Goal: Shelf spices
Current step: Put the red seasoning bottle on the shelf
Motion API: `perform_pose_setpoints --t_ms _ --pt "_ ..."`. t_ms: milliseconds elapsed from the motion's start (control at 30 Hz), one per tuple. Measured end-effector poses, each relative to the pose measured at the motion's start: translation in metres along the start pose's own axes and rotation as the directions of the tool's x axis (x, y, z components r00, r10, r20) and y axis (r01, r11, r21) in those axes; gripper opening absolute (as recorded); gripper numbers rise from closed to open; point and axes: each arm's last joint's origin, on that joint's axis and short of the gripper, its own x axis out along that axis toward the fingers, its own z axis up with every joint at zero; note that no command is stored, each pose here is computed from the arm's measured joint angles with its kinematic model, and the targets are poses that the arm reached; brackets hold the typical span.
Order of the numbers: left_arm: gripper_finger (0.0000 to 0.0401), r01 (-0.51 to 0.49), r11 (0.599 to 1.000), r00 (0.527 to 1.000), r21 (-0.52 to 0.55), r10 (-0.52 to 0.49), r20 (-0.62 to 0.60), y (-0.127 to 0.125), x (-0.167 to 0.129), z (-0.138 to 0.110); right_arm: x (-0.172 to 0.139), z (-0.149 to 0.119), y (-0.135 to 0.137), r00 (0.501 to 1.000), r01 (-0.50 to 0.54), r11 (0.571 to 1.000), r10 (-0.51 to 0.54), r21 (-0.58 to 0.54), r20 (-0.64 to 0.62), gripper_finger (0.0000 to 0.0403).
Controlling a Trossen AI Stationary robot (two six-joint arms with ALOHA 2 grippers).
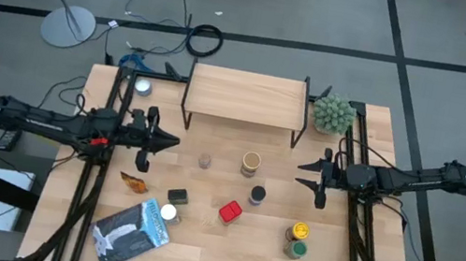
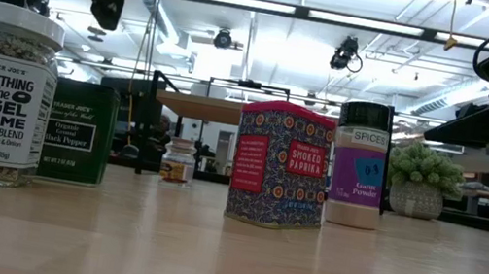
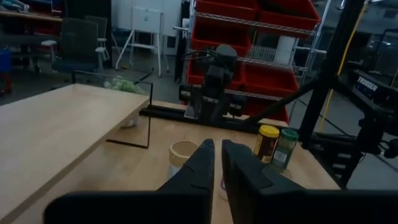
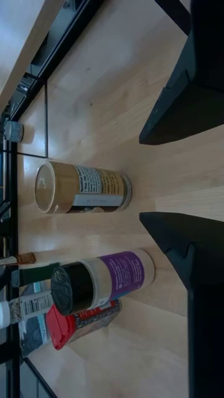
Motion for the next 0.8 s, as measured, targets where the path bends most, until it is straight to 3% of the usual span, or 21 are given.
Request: perform_pose_setpoints --t_ms 333,667,800 --pt "0.0029 0.031 0.999 0.998 -0.041 -0.029 0.061 -0.002 0.005 0.004 0.000 0.000 0.000 1.000 0.000 1.000 0.000 0.000 0.000 0.0187" --pt "0.0122 -0.014 0.999 0.999 -0.050 0.012 -0.036 0.000 0.020 -0.011 0.000 0.000 0.000 1.000 0.000 1.000 0.000 0.000 0.000 0.0187" --pt "0.0139 -0.023 0.999 0.997 -0.049 0.019 -0.079 0.001 0.025 -0.018 0.000 0.000 0.000 1.000 0.000 1.000 0.000 0.000 0.000 0.0187"
